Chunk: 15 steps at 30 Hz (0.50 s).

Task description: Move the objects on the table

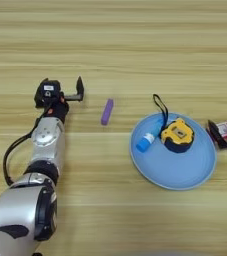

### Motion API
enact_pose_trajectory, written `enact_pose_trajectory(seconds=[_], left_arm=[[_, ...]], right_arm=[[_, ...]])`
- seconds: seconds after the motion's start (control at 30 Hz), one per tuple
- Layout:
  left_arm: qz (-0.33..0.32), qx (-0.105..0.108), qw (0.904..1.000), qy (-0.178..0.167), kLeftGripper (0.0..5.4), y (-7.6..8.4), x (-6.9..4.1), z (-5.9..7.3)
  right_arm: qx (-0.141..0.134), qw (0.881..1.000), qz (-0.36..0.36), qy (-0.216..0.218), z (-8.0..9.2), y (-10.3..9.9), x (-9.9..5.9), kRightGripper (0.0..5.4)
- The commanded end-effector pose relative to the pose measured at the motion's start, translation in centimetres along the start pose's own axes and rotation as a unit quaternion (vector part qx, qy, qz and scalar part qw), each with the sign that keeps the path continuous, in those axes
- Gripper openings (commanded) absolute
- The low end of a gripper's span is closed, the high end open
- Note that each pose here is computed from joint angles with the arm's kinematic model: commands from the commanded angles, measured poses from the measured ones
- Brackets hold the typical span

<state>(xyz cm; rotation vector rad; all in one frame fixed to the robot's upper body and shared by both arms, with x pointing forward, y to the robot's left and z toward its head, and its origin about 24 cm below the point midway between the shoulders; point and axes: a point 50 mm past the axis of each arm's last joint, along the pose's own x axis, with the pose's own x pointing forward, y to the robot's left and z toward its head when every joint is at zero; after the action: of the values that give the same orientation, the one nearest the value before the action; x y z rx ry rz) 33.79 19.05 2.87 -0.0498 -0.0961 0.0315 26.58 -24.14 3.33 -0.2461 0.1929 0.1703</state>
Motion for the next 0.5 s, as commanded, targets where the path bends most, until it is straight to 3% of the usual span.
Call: enact_pose_trajectory(seconds=[0.03, 0.5], left_arm=[[-0.001, 0.008, 0.9999, -0.01, 5.4, 0.08, 0.55, 0.68], [0.0, 0.008, 0.9999, -0.011, 5.4, 0.08, 0.54, 0.69]], right_arm=[[-0.003, 1.0, 0.003, 0.0, 0.12, 0.04, -0.2, 5.37], [-0.008, 1.0, 0.013, 0.006, -0.06, 0.38, -0.28, 5.37]])
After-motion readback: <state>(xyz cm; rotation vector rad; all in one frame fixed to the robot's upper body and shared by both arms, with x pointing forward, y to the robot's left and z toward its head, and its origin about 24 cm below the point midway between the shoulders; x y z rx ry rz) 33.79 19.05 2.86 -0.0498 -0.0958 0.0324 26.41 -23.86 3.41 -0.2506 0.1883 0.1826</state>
